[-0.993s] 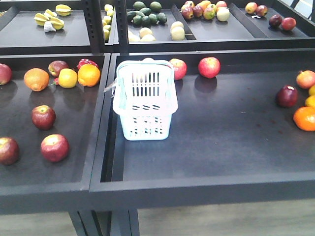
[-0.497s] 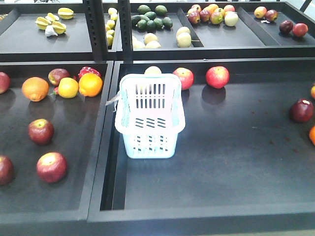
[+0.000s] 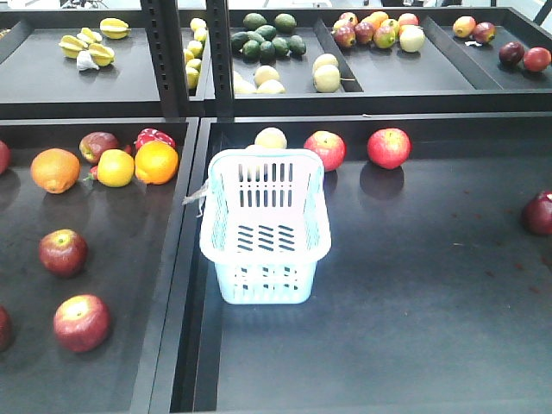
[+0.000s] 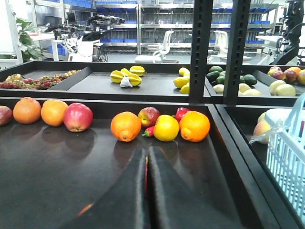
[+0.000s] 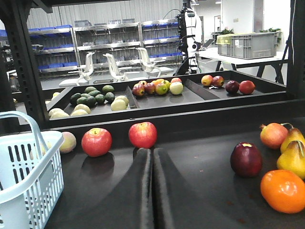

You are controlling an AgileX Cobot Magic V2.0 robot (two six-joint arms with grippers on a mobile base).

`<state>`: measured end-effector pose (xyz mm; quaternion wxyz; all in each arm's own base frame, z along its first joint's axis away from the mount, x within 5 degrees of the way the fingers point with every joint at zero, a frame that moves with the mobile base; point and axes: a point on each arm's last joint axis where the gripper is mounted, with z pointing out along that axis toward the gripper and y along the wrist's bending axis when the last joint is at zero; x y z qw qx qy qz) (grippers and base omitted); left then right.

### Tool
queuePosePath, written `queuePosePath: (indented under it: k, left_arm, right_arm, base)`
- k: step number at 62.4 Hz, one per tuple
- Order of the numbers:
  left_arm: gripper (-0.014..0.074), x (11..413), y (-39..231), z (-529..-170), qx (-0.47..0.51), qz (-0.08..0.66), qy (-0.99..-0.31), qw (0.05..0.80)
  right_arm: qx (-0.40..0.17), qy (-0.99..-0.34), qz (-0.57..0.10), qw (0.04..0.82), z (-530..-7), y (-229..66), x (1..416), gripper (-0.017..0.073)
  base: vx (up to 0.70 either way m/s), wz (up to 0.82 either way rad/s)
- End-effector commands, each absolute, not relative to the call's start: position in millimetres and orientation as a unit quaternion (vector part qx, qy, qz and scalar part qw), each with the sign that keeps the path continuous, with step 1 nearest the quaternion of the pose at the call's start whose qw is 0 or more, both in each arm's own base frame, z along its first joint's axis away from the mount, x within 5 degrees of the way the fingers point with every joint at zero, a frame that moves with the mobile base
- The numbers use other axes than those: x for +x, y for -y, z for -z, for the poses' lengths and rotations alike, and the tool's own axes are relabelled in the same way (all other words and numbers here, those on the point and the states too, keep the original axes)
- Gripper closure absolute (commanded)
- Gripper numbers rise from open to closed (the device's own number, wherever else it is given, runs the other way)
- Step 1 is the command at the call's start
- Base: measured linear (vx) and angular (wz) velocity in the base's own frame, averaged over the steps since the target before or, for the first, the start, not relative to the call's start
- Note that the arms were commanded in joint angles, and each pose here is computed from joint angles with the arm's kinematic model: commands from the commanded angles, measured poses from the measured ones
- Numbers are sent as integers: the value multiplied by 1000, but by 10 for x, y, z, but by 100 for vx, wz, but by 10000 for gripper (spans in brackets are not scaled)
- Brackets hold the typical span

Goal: Pick three apples into basket with both arms

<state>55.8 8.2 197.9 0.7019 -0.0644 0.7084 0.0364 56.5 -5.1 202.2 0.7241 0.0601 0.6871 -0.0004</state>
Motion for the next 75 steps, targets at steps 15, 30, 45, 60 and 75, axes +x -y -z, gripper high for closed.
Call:
queuePosePath:
  k: [15,30,45,60,75]
  left_arm:
    - [600,558,-79,-1967,-64,-34,-688,722]
    - [600,558,-79,-1967,-64,-34,-688,722]
    - [600,558,-79,-1967,-64,-34,-688,722]
    - [600,558,-79,-1967,-64,-34,-688,722]
    - [600,558,-79,-1967,-64,-34,-688,722]
  right_arm:
    - [51,-663,6,747,-2047,45,557,564]
    - [51,-663,6,747,-2047,45,557,564]
    - [51,-663,6,747,-2047,45,557,564]
    - [51,-663,6,747,-2047,45,557,564]
    - [51,-663,6,747,-2047,45,557,564]
  base:
    - [8,1]
    - [7,1]
    - [6,1]
    - [4,0]
    - [3,1]
